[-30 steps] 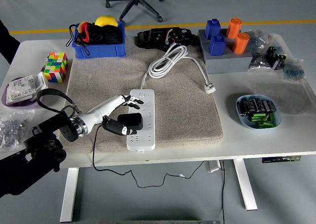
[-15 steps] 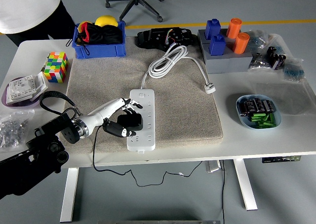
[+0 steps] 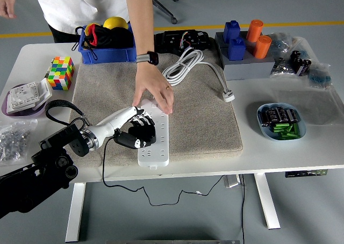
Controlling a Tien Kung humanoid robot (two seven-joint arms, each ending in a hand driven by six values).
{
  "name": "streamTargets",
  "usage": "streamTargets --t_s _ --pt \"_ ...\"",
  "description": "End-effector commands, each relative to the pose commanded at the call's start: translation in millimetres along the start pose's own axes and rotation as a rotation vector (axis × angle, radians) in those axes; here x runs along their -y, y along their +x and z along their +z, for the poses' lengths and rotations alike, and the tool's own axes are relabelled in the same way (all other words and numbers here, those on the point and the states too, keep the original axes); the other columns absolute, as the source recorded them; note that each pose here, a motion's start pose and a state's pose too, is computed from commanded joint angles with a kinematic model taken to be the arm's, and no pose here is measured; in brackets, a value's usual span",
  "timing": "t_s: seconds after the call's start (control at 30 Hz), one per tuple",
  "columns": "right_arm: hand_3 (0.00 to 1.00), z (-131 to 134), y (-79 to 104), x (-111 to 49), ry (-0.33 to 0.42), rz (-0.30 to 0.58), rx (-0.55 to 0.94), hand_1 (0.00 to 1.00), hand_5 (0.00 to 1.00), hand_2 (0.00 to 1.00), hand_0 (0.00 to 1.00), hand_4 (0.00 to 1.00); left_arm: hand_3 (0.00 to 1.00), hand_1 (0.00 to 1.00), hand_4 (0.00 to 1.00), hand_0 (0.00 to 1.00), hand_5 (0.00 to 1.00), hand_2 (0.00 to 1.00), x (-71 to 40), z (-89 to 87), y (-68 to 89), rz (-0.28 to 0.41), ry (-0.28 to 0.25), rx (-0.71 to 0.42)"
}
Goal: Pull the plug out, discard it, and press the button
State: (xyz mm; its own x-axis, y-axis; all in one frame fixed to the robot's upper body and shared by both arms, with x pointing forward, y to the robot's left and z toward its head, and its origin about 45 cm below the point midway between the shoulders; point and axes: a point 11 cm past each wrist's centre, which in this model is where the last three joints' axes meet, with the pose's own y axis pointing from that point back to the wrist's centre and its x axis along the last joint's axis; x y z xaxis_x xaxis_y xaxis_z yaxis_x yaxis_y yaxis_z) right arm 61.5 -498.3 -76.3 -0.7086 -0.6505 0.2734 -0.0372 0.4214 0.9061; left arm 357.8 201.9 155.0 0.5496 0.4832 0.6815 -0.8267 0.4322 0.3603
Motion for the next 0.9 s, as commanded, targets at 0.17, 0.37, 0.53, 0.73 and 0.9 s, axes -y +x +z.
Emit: streamTargets --t_s 0.17,0.37,0.53,0.73,0.9 --pt "0.615 0 -0.1 0.0 0.001 0.0 -0.001 0.66 0.48 0.647 0.748 0.659 0.559 0.325 0.686 0.453 0.002 0.337 0.9 -0.3 0.3 0.01 -0.001 0.001" --pt "0.615 1 -0.4 0.1 0.0 0.0 -0.002 0.659 0.48 0.647 0.748 0.659 0.557 0.314 0.644 0.447 0.002 0.331 1.2 0.5 -0.4 0.004 -0.001 -0.001" --pt "0.615 0 0.0 0.0 0.0 0.001 -0.004 0.659 0.48 0.647 0.748 0.659 0.557 0.314 0.644 0.447 0.002 0.331 1.5 3.5 1.6 0.006 -0.015 -0.02" --pt "0.616 0 -0.7 0.0 0.0 -0.001 -0.001 0.66 0.48 0.648 0.748 0.659 0.544 0.3 0.648 0.425 0.002 0.317 -0.3 12.7 13.4 0.031 -0.051 -0.051" --pt "0.616 1 -0.5 0.0 -0.001 0.0 -0.002 0.659 0.479 0.648 0.748 0.659 0.535 0.291 0.657 0.413 0.002 0.31 -3.7 22.0 34.9 0.092 -0.088 -0.062"
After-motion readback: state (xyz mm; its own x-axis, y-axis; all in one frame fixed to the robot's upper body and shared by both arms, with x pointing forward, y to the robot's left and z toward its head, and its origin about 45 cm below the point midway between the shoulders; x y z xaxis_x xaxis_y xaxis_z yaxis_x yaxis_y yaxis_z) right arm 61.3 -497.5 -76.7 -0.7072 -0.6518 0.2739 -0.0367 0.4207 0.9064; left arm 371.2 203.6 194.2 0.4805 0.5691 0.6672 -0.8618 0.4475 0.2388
